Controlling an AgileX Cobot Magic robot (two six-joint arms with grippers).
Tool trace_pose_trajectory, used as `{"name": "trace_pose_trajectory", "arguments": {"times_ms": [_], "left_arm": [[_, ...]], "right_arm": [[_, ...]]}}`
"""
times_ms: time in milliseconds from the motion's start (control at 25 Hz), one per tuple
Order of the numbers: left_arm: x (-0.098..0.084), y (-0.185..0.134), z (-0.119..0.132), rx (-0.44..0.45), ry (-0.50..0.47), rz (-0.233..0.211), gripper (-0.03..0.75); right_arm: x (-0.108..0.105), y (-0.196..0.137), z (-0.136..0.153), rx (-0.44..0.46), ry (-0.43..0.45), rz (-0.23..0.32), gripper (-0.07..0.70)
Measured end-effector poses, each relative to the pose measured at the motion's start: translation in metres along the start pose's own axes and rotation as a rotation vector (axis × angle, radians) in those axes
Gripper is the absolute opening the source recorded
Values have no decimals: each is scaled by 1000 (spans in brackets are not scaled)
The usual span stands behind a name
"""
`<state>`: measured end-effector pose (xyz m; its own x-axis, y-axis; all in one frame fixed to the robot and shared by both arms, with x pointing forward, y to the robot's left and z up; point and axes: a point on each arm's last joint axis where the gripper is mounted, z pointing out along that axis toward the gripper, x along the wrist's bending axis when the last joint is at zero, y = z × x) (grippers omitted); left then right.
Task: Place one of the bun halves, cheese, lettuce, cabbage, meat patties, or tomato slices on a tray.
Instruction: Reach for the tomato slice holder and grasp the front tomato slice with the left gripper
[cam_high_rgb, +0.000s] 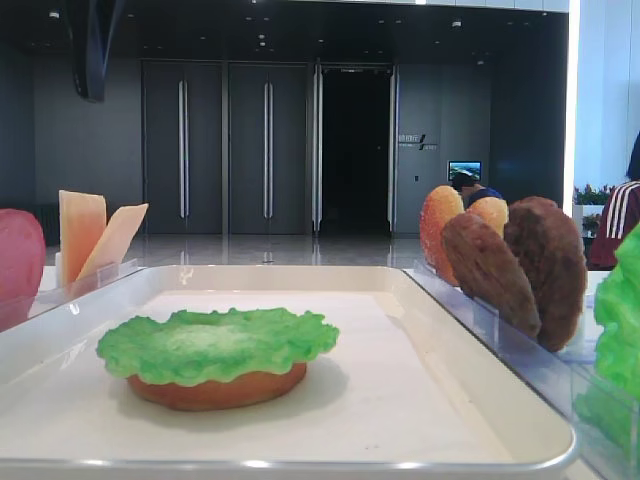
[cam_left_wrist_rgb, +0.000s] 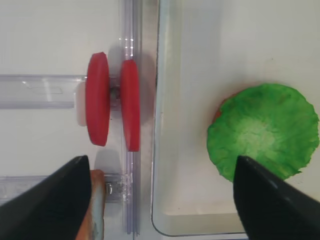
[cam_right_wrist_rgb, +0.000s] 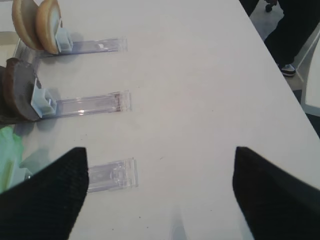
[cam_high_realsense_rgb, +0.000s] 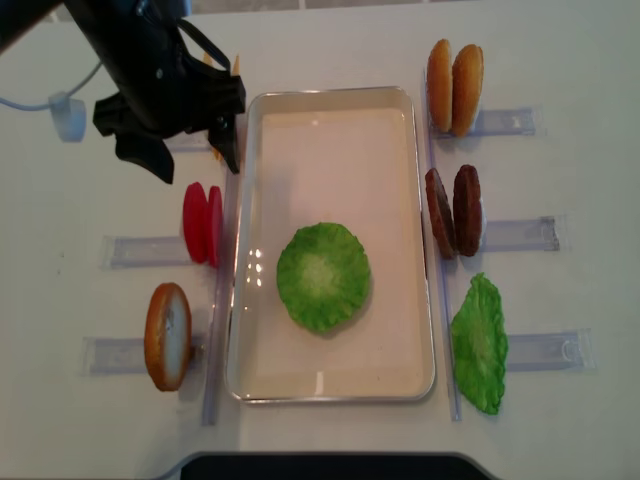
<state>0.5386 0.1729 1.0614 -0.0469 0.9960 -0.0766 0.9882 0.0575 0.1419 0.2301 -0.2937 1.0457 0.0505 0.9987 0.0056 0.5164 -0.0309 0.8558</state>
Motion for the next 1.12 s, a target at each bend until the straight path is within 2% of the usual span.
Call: {"name": "trace_pose_trajectory", "arguments": {"times_ms": [240, 760, 1120], "left_arm": [[-5, -2, 0, -5, 1, -2, 692], [-5, -1, 1, -25, 26, 14, 692], [-9, 4, 23, 31, 53, 20, 692]], "right_arm": [[0, 0, 0, 0, 0, 0, 587], [0, 0, 0, 0, 0, 0, 587], [0, 0, 0, 0, 0, 0, 587]]}}
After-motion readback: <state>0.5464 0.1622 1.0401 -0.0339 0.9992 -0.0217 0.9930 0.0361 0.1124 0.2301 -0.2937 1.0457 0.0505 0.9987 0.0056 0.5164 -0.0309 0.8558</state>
